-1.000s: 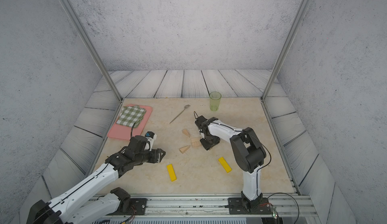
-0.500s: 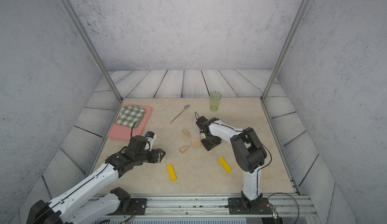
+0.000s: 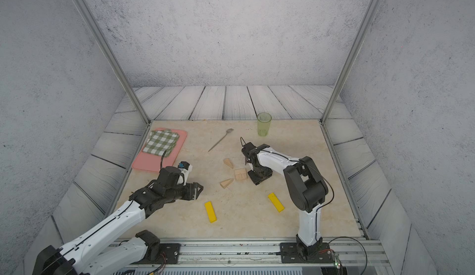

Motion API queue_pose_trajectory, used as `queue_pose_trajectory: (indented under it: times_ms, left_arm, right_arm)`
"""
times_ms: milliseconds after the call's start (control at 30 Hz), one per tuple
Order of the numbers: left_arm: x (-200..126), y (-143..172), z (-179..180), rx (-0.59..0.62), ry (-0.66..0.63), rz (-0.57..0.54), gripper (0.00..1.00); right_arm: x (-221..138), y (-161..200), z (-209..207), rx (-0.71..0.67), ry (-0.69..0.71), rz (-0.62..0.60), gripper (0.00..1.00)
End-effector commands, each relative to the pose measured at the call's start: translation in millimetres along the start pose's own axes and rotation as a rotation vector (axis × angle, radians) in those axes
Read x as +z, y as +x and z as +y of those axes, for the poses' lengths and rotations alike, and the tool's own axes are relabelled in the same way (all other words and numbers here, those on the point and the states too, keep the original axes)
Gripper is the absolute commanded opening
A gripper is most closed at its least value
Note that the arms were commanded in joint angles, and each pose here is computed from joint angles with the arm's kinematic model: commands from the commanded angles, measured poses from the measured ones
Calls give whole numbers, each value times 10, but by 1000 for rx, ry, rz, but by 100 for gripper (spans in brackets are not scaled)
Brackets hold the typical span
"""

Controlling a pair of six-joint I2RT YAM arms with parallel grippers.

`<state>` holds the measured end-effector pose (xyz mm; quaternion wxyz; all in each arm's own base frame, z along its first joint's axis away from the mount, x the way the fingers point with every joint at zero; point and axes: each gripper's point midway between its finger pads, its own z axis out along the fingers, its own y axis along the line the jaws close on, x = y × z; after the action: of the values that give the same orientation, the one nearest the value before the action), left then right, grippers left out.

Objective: Assemble a small pinwheel with building blocks
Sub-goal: Assemble the building block at the center of the board, then adjust the building block at the center of the board.

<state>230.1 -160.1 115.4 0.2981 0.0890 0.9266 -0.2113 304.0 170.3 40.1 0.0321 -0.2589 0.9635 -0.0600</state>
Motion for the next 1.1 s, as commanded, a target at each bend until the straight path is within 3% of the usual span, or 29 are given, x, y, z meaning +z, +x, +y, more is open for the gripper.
queue_pose_trajectory:
  times_ms: [0, 167, 333, 767, 1067]
  left_arm:
    - [3, 23, 36, -6, -10, -2, 73]
    - [-3, 14, 50, -6, -21, -2, 73]
    - [-19, -9, 66, -2, -36, 1, 73]
    - [-33, -6, 56, 4, -35, 10, 73]
    - [-43, 0, 50, 3, -28, 1, 74]
  right_arm:
    - [-414, -1, -15, 33, -38, -87, 50]
    - [-757, -191, -27, 44, -57, -166, 50]
    - [-849, -507, -71, 72, -55, -191, 50]
    - [-525, -1410, -101, 199, -56, -187, 50]
    - [-203, -1657, -234, 239, -23, -140, 50]
